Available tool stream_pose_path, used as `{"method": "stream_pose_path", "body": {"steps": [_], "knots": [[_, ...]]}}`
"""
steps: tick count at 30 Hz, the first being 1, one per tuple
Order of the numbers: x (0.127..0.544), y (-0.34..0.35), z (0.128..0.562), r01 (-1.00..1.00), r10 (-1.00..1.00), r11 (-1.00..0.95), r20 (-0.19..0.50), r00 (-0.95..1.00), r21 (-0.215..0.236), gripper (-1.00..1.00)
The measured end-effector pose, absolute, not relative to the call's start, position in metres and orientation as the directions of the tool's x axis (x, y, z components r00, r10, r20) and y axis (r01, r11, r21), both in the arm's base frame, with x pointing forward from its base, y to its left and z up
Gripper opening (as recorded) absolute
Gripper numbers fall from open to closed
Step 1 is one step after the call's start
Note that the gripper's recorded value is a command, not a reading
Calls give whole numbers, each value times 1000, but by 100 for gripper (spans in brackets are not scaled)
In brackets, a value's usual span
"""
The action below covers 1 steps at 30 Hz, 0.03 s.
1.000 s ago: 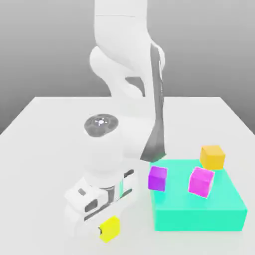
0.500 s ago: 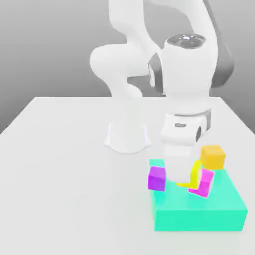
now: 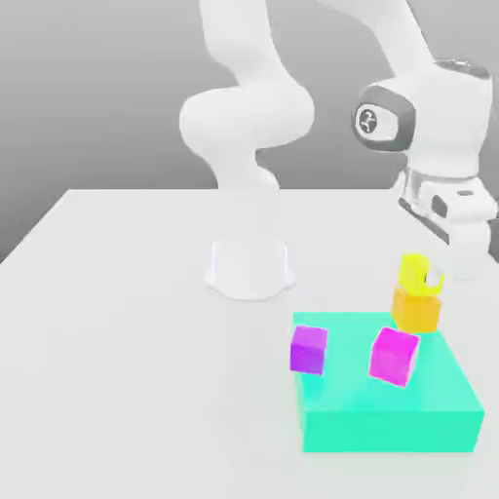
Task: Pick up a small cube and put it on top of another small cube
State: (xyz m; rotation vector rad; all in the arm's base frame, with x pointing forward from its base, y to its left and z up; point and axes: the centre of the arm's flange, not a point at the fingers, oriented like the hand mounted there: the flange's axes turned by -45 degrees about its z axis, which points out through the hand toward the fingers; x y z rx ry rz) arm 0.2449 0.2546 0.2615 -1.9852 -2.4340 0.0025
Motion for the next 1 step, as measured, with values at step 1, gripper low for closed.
{"method": "stream_pose_path", "body": {"steps": [1], "knots": [[245, 255, 262, 980, 980, 201, 0, -201, -2, 100]]}}
